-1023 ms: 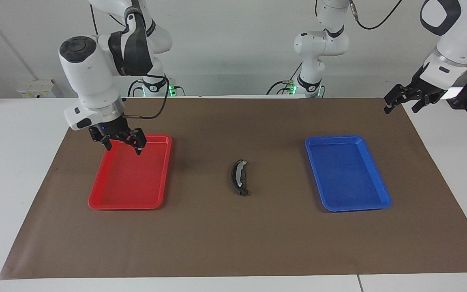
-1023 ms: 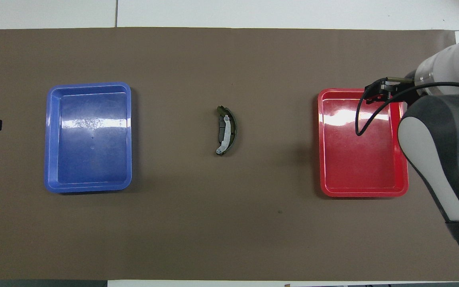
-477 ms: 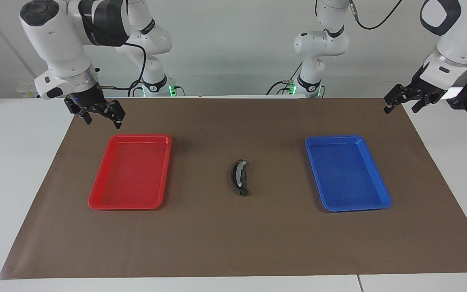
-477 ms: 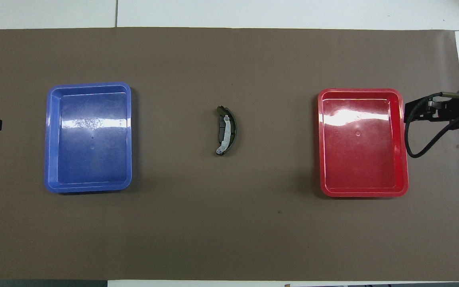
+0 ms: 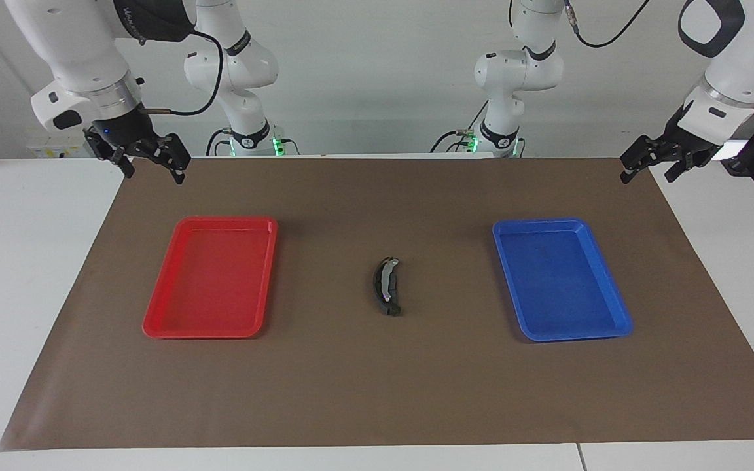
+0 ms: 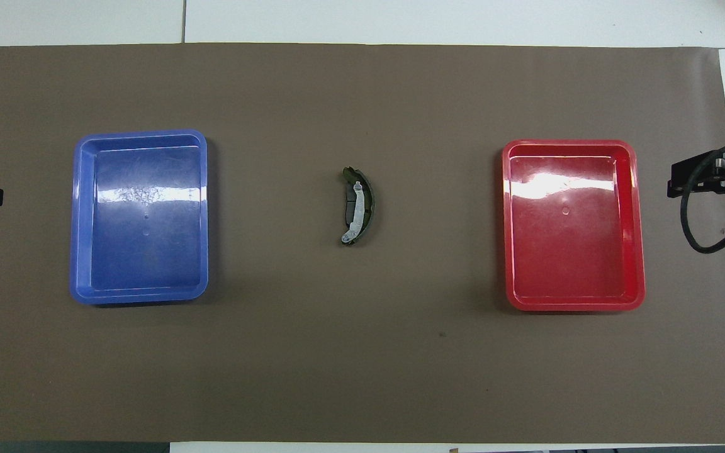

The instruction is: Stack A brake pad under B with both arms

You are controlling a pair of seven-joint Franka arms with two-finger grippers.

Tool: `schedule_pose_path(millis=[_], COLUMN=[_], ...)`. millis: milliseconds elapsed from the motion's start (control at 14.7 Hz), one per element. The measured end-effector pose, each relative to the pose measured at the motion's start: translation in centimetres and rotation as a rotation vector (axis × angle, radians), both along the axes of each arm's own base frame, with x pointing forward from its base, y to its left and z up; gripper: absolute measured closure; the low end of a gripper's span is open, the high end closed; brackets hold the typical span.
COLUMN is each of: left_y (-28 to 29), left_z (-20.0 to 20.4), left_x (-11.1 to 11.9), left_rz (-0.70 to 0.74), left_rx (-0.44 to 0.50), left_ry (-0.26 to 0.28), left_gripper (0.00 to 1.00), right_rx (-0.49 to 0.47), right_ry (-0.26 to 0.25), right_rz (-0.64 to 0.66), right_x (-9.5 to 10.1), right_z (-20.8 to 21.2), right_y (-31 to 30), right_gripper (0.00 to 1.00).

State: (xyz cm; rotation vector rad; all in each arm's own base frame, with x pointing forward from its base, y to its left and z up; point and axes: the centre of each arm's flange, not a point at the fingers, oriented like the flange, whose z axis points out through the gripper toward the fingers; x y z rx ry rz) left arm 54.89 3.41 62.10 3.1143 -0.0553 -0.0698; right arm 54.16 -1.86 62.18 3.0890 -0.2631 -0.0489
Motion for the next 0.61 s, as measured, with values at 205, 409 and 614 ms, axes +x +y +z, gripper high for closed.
schedule_pose_path(millis=[205, 409, 614], left_y=[0.00, 0.00, 0.00], left_z=[0.00, 0.00, 0.00], left_x=[0.00, 0.00, 0.00], left_rz=[0.000, 0.000, 0.000], left_rx=[0.000, 0.000, 0.000], left_ry=[0.000, 0.000, 0.000], left_gripper=[0.01, 0.01, 0.01], right_rx=[-0.001, 0.000, 0.000], right_ry=[0.017, 0.027, 0.028], right_rz=[-0.008, -0.018, -0.019], right_x=[-0.02, -0.36, -0.38], right_z=[-0.40, -0.57, -0.62], right_y=[-0.52, -1.06, -1.16], right_gripper=[0.00, 0.00, 0.00])
